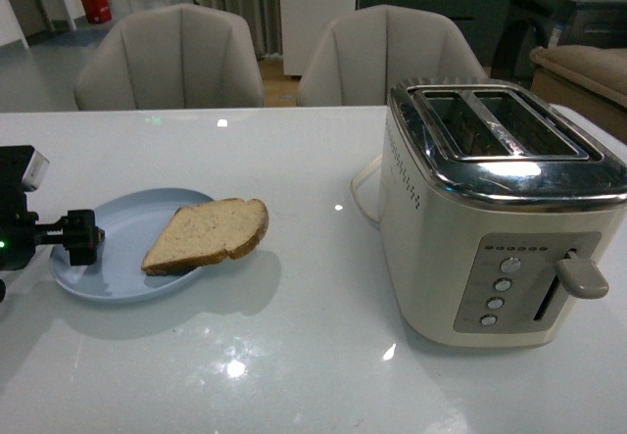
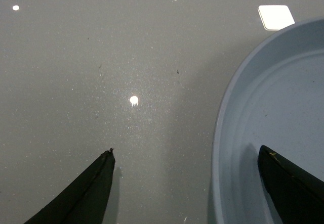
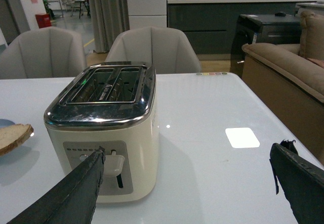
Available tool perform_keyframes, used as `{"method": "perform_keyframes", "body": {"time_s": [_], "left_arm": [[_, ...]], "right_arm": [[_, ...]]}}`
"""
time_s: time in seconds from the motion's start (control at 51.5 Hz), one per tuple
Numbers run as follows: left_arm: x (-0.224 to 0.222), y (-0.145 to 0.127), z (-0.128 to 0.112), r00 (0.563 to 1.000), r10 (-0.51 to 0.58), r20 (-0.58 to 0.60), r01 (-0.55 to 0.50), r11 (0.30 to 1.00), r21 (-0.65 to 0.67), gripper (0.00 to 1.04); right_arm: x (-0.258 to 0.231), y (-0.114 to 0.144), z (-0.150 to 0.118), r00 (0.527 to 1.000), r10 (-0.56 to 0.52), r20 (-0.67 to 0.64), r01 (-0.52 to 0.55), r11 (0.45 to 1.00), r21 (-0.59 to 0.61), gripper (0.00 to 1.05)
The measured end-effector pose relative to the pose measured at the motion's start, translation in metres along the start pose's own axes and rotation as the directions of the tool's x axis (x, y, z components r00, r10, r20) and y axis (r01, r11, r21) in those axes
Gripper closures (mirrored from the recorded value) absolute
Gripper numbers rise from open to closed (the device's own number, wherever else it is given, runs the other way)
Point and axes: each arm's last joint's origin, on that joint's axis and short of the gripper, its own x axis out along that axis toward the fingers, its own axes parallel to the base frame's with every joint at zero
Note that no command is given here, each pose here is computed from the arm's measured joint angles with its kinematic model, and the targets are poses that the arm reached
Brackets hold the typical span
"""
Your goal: Left arm holds plate, right arm toasts bread
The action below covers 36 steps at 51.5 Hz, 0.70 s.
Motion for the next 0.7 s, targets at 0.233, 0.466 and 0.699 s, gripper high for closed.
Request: {"method": "perform_keyframes", "body": {"time_s": [0.233, 0.466, 0.699], "left_arm": [[0.0018, -0.0007, -0.0006, 1.000, -0.022, 0.022, 0.022, 1.000, -0.015, 0.57], [0.0011, -0.0003, -0.0003, 0.999, -0.024, 0.037, 0.025, 0.999, -0.027, 0.90], [-0.0044, 0.0027, 0.0058, 0.998, -0.035, 0.050, 0.040, 0.995, -0.096, 1.02]], "right_arm": [[0.0000, 0.0000, 0.0000, 1.000, 0.000, 0.000, 0.000, 1.000, 0.000, 0.06], [0.0000, 0.0000, 0.0000, 1.000, 0.000, 0.000, 0.000, 1.000, 0.000, 0.06], [0.0000, 0.0000, 0.0000, 1.000, 0.000, 0.000, 0.000, 1.000, 0.000, 0.06]]}}
